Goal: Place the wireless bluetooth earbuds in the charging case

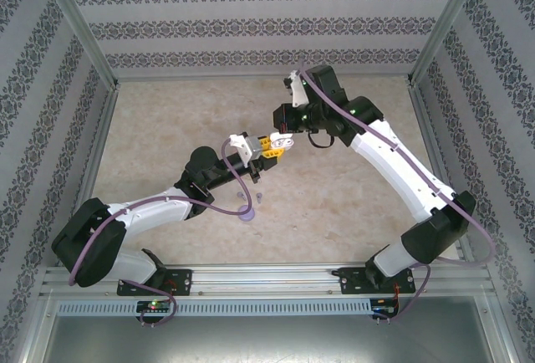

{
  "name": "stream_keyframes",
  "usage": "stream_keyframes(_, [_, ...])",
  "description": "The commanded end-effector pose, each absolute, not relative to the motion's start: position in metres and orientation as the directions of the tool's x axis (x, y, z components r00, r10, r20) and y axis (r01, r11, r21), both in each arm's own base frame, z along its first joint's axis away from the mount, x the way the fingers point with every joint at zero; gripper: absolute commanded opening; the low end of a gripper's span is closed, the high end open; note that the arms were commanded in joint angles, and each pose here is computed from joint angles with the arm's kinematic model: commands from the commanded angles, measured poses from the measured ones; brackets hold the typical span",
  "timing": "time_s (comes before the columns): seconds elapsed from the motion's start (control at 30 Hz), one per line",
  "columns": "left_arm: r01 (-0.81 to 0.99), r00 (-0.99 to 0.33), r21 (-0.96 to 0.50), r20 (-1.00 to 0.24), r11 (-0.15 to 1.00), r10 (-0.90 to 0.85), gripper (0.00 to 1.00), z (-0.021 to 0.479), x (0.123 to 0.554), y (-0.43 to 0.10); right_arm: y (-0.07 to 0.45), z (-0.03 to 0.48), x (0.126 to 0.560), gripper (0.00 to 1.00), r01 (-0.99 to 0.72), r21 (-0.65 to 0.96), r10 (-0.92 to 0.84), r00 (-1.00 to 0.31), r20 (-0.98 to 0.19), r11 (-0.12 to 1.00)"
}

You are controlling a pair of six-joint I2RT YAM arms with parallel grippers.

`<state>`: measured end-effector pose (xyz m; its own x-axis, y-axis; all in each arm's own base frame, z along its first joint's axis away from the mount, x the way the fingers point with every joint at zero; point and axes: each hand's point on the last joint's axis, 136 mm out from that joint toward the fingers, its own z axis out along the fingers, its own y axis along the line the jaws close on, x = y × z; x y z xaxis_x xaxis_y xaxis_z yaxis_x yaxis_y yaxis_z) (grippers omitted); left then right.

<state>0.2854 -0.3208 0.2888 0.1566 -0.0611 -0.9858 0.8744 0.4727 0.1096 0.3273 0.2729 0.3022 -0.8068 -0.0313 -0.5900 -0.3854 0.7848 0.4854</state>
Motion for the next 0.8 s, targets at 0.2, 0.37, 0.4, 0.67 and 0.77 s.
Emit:
stream_keyframes(0.2, [0.852, 0.189, 0.125, -0.979, 0.509, -0.075, 0.00, 0.301, 0.291, -0.320, 0.223, 0.291, 0.258, 0.00, -0.328, 0.507, 0.022, -0.823, -0.567, 0.798])
stream_keyframes(0.37, [0.845, 0.093, 0.047, -0.994, 0.532, -0.059, 0.00, 0.289, 0.304, -0.324, 0.154, 0.309, 0.276, 0.02, -0.111, 0.571, 0.355, -0.682, -0.639, 0.814])
stream_keyframes(0.4, [0.845, 0.055, 0.022, -0.997, 0.535, -0.045, 0.00, 0.284, 0.308, -0.326, 0.144, 0.306, 0.277, 0.04, -0.076, 0.581, 0.396, -0.659, -0.639, 0.811])
stream_keyframes(0.67, [0.779, -0.350, -0.253, -0.934, 0.573, 0.064, 0.00, 0.220, 0.347, -0.356, 0.101, 0.246, 0.276, 0.23, 0.133, 0.516, 0.480, -0.611, -0.629, 0.846])
stream_keyframes(0.77, [0.679, -0.551, -0.382, -0.830, 0.627, 0.091, 0.00, 0.188, 0.368, -0.372, 0.095, 0.226, 0.275, 0.27, 0.177, 0.503, 0.492, -0.619, -0.612, 0.846])
